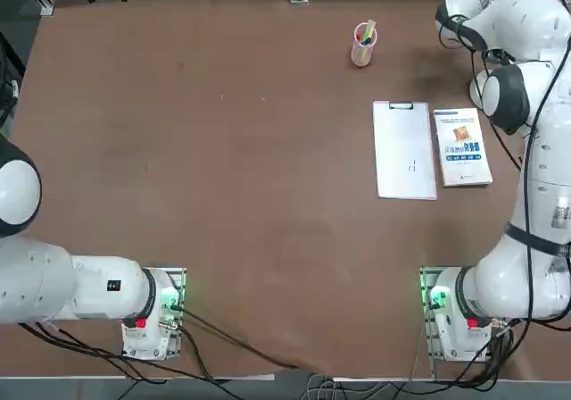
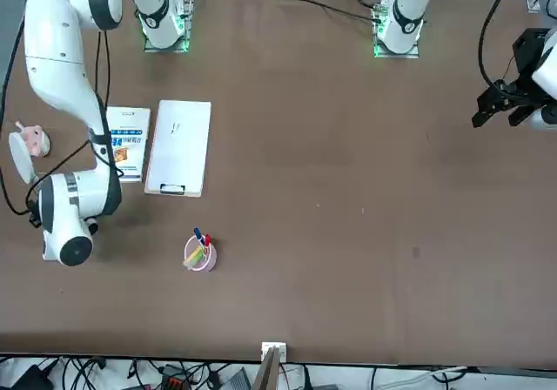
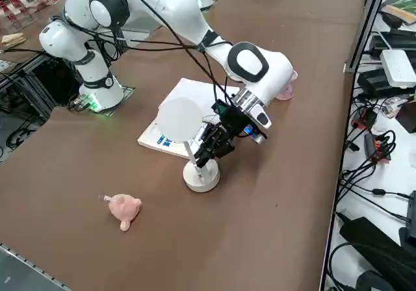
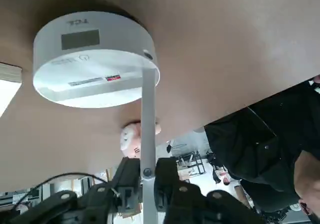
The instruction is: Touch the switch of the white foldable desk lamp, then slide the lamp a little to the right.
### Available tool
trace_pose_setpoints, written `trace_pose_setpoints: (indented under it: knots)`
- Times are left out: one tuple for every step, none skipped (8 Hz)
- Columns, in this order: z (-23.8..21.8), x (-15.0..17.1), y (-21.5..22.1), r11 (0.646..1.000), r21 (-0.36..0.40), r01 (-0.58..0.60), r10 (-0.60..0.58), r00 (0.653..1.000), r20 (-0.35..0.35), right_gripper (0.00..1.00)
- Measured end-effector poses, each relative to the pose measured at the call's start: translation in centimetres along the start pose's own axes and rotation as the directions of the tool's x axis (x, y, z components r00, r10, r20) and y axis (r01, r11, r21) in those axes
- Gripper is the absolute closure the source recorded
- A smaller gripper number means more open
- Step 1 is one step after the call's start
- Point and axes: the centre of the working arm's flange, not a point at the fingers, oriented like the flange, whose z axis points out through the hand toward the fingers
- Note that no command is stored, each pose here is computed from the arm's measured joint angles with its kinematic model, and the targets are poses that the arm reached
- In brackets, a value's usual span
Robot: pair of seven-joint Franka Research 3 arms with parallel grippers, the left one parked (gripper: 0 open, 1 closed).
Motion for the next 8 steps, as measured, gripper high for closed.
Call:
trace_pose_setpoints:
  knots:
    - [0.04,0.04,-0.01,1.0,0.0,0.0,0.0,1.0,0.001,0.75]
    - [0.09,0.09,-0.03,1.0,-0.001,0.001,-0.001,1.0,0.002,0.72]
    - [0.11,0.1,-0.03,1.0,-0.001,0.001,-0.001,1.0,0.003,0.7]
    - [0.12,0.1,-0.03,1.0,-0.001,0.001,-0.001,1.0,0.003,0.69]
    - [0.11,0.11,-0.04,1.0,-0.001,0.001,-0.001,1.0,0.003,0.67]
    - [0.1,0.11,-0.05,1.0,-0.001,0.001,-0.001,1.0,0.003,0.59]
    - [0.05,0.11,-0.04,1.0,-0.002,0.001,-0.001,1.0,0.002,0.4]
    - [-0.21,0.04,0.05,1.0,-0.017,0.0,0.0,1.0,0.007,0.29]
